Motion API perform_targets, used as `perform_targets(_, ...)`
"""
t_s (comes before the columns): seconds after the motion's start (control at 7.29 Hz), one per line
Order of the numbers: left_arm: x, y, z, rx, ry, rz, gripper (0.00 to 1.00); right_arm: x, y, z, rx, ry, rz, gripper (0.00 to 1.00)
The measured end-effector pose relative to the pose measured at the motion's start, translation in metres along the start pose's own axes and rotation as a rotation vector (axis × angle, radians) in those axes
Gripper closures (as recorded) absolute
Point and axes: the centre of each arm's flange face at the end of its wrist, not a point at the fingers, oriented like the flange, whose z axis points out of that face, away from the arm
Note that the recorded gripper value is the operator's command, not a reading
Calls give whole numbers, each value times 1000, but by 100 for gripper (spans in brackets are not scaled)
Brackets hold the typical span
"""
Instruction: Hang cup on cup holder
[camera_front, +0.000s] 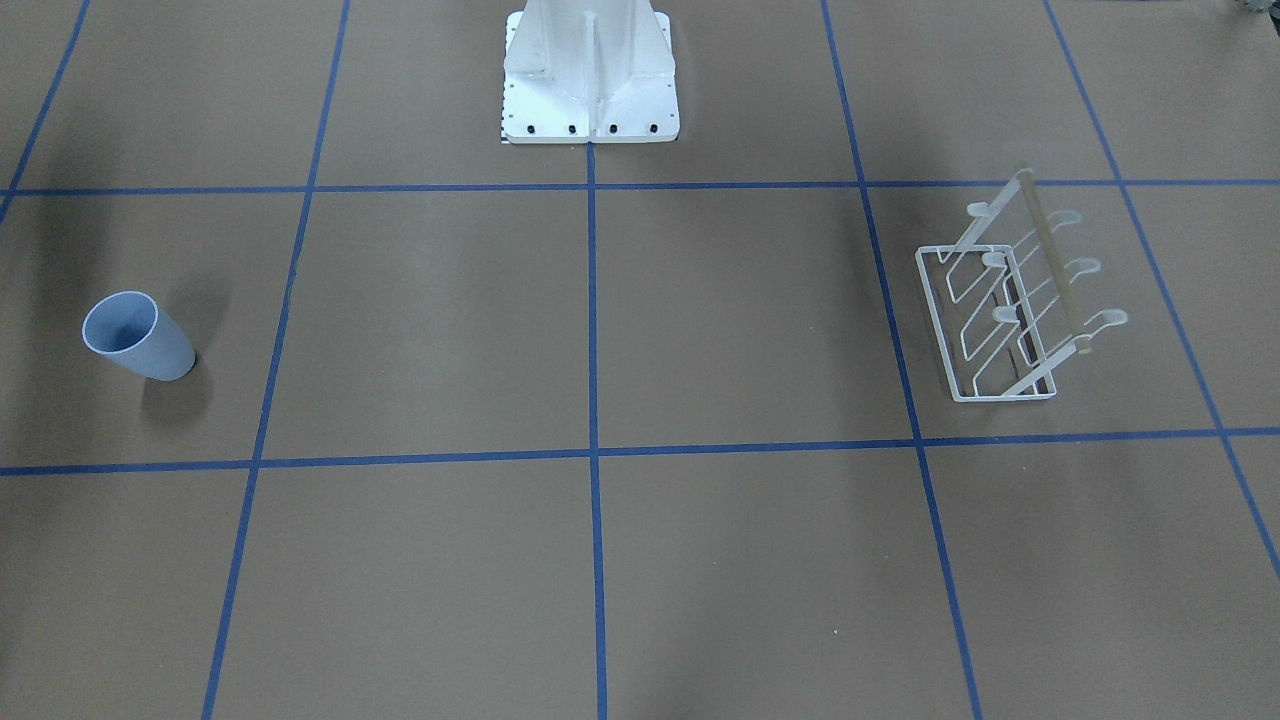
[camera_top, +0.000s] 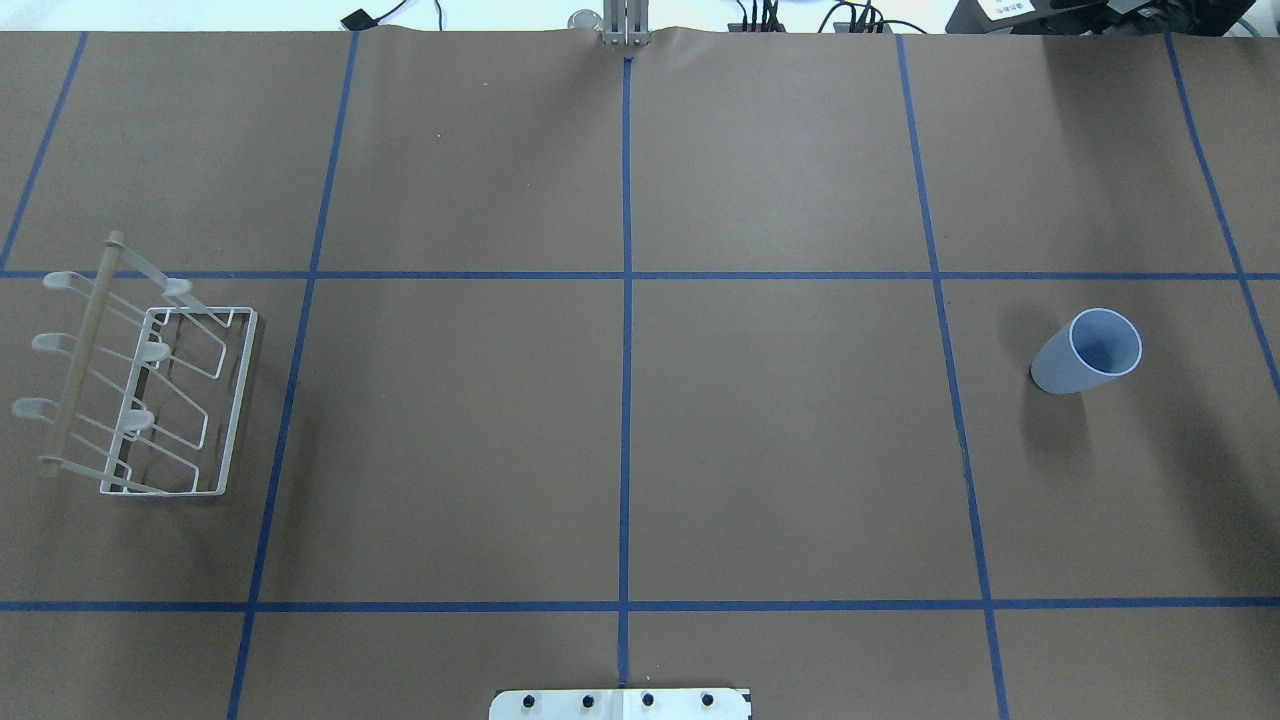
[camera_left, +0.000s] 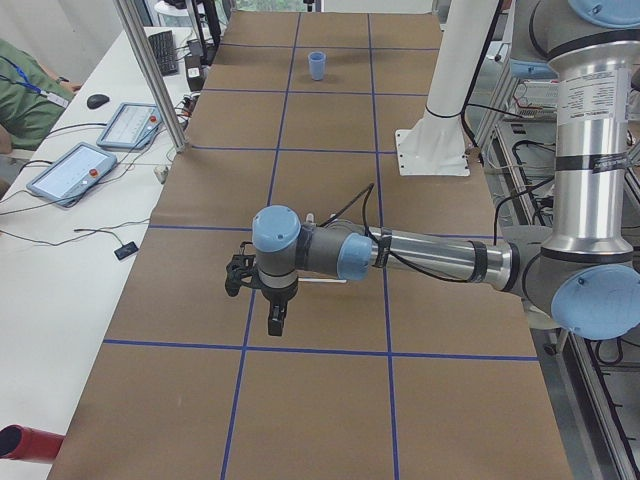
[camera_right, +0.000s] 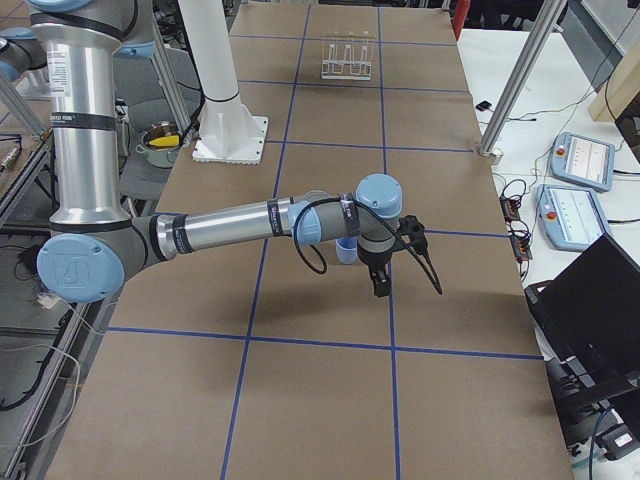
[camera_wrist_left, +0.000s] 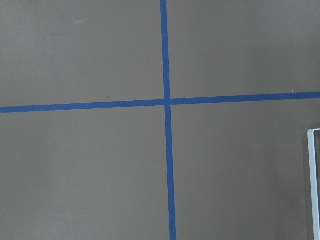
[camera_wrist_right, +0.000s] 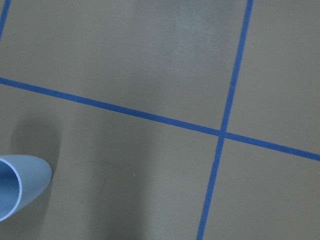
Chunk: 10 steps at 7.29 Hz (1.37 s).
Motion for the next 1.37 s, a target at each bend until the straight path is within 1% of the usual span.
perform_targets(0.27, -2, 2, 1, 0, -4, 0, 1, -60, -28, 40, -40, -30, 39, 0)
perform_targets(0.41, -3, 2, 2, 0, -5, -1, 1, -80, -35, 57, -59, -39, 46, 0)
perform_targets(0.82, 0, 0, -1, 5, -4, 3, 1, -99, -43, 103, -119, -58, 35, 0)
perform_targets(1.1, 0, -3, -1, 7, -4, 4, 1, -103, -45, 110, -133, -78, 35, 0)
perform_targets(1.37, -1, -2, 0, 4, -4, 2, 1, -112, -45, 110, -142, -117, 26, 0)
